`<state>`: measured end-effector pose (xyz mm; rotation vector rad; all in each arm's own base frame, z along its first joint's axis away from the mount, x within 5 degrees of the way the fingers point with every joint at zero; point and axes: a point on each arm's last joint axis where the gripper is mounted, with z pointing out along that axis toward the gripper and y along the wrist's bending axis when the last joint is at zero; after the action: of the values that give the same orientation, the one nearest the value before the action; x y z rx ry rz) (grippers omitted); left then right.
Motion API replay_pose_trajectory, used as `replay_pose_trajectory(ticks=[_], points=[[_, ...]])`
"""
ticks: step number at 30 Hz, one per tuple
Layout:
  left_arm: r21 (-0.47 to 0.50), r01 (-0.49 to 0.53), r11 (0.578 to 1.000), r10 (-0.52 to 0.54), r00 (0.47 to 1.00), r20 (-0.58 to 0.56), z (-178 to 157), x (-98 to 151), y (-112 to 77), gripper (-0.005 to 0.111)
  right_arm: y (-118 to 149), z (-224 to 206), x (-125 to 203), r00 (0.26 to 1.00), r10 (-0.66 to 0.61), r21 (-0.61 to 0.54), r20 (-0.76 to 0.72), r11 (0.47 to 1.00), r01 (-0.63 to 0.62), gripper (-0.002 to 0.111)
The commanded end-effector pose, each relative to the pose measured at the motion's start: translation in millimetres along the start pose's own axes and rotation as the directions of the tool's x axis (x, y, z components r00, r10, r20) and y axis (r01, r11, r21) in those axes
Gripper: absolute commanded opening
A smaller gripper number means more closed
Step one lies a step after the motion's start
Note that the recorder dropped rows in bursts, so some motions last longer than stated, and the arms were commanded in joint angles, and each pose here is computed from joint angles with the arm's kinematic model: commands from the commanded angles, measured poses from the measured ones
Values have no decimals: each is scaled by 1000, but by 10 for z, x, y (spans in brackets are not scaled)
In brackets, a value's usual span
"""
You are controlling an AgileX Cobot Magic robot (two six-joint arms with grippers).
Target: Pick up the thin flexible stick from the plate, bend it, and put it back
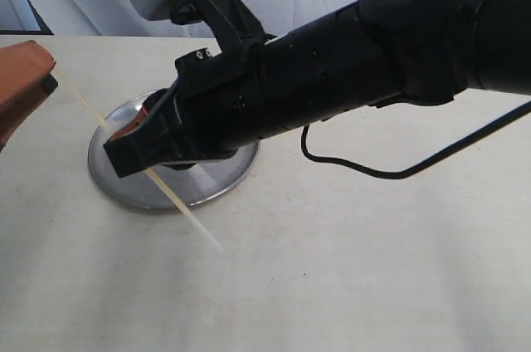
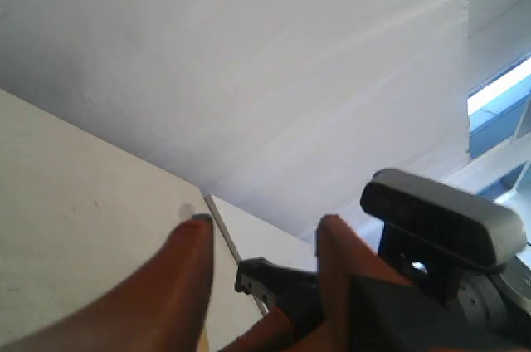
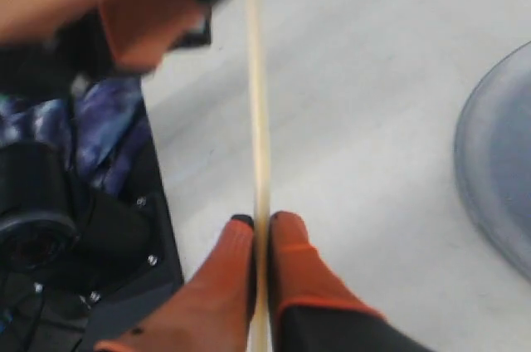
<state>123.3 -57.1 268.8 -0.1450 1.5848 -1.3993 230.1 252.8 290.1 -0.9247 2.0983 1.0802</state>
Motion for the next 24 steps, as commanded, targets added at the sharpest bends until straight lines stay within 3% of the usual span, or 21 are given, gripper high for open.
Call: replay_pose_trajectory(ticks=[1,7,16,18,22,24], points=[[-14,-9,1000,9,1000,-17,3,11,6,62,16,-29,-51,999,8,8,37,1000,-8,-1],[-21,1,1000,-1,1000,-13,3,7,12,64,19,-30,-57,999,20,3,44,1000,-20,-1],[-71,50,996,-53,998,-38,45,9,126,53,157,136,-27,998,27,-41,56,999,-25,-1],[-87,63,994,-67,997,-44,58,9,164,44,174,144,-38,997,36,-44,72,999,-33,-1],[-88,66,994,-70,996,-49,70,8,186,6,206,141,-48,996,55,-79,74,996,-49,-1],[-63,23,998,-27,998,-61,74,14,170,0,209,140,-49,995,59,-82,75,995,-53,-1]])
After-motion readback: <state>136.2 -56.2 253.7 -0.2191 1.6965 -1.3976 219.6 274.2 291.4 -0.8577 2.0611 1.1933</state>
